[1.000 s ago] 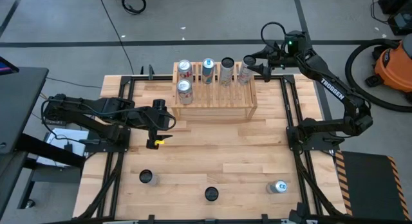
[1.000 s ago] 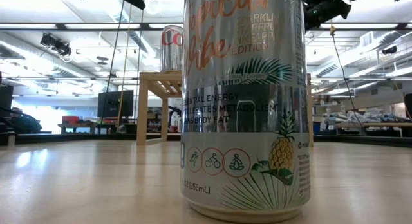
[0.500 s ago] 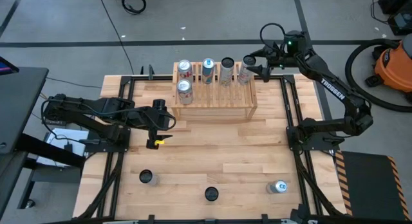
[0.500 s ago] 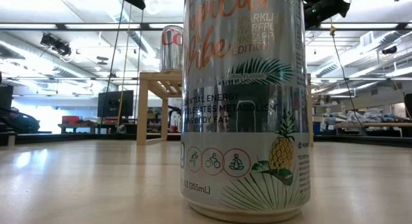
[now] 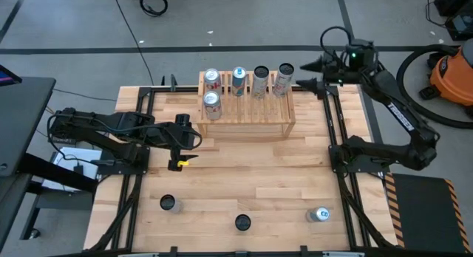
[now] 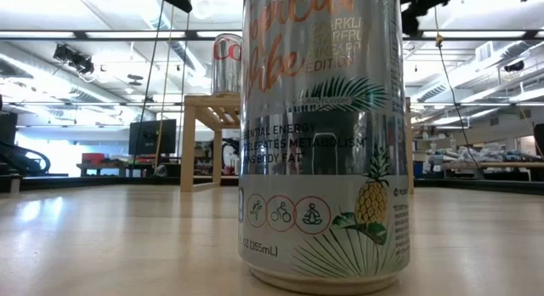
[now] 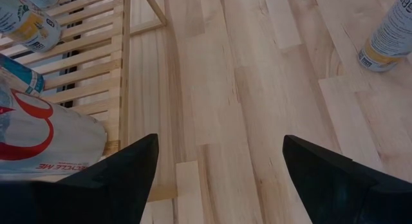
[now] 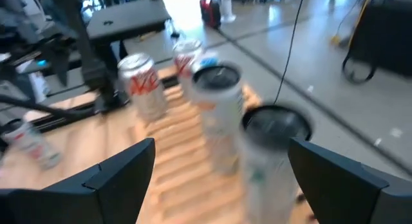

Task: Place canned beverage on shelf
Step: Put the blue soda can aligned with the other blue soda can on the shelf

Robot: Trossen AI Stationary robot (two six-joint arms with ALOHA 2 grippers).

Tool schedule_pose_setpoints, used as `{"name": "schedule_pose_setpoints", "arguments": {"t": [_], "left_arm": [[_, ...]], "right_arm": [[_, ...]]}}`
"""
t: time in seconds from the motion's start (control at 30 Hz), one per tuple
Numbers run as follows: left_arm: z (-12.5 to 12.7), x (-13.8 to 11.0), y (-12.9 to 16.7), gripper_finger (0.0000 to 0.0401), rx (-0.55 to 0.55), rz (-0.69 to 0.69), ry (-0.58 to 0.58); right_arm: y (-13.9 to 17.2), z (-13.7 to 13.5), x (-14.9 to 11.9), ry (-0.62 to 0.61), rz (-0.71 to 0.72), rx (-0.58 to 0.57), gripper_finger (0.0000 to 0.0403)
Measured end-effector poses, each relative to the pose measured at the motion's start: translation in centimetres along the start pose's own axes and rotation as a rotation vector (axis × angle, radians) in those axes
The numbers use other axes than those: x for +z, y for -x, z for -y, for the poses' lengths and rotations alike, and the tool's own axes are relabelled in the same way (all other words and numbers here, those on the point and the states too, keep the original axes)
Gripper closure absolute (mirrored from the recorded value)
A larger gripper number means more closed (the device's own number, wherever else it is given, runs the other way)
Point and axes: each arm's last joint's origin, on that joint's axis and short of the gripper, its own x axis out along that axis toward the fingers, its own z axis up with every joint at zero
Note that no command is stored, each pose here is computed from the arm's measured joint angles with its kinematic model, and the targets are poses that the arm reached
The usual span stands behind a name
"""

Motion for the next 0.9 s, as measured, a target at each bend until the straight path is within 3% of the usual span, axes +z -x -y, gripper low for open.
{"name": "schedule_pose_setpoints", "arguments": {"t": [0.47, 0.7, 0.9], "left_arm": [[0.0, 0.0, 0.0, 0.0067, 0.000, 0.000, 0.020], [0.0, 0.0, 0.0, 0.0067, 0.000, 0.000, 0.032], [0.0, 0.0, 0.0, 0.0067, 0.000, 0.000, 0.034]], "right_arm": [[3.5, -6.0, -3.6, -0.215, -0.293, 0.172, 0.0045], [4.9, -8.4, -3.9, -0.270, -0.311, 0.213, 0.0057], [4.7, -9.9, -3.0, -0.263, -0.256, 0.359, 0.0057]]}}
